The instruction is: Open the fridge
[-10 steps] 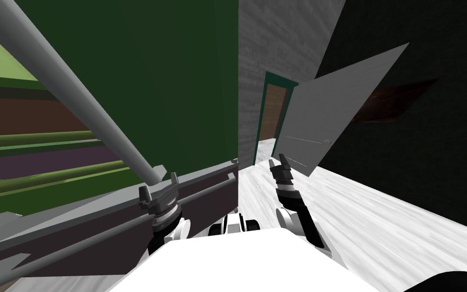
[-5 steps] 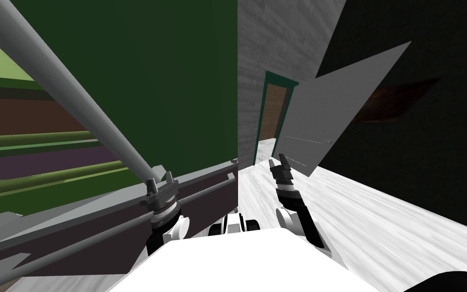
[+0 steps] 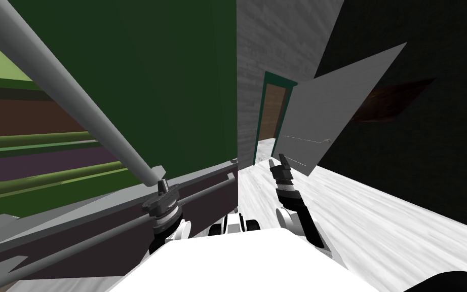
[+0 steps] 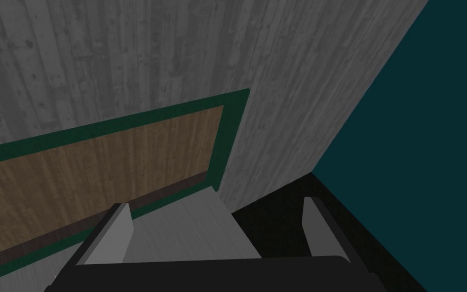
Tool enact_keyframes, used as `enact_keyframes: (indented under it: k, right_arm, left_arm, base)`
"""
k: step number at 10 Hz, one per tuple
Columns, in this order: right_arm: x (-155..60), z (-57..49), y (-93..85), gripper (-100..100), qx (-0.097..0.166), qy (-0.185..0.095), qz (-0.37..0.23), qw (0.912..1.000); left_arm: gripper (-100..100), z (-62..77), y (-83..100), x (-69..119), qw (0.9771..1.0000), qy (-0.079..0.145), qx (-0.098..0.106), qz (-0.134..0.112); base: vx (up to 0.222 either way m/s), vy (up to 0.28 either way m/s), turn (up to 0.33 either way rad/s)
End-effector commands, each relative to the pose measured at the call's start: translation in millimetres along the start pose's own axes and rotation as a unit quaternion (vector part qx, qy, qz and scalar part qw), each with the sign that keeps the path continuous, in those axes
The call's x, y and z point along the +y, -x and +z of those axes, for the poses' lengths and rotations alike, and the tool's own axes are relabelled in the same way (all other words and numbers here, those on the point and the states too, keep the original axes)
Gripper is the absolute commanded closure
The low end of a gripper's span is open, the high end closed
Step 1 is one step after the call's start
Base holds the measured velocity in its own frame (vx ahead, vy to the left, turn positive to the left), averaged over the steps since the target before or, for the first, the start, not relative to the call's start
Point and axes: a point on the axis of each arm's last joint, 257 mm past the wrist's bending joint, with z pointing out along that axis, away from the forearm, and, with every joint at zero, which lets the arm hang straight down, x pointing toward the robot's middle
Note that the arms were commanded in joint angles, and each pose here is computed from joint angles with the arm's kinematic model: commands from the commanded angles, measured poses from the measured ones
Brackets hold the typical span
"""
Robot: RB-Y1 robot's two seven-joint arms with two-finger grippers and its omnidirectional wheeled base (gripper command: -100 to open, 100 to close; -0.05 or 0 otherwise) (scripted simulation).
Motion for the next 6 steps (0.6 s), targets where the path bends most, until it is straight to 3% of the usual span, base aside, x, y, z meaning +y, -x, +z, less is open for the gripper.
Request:
enact_keyframes:
  k: [1,6]
  right_arm:
    - [0.0,0.0,0.0,0,0.000,0.000,0.000,1.0000]
    - [0.0,0.0,0.0,0,0.000,0.000,0.000,1.0000]
  left_arm:
    - [-100,-4.2,-1.2,0.7,1.0000,0.001,0.000,-0.002]
    - [-100,22.9,-3.2,1.1,1.0000,-0.002,0.005,-0.005]
  base:
    - [-0.006,0.029,-0.009]
    - [-0.003,-0.010,0.014]
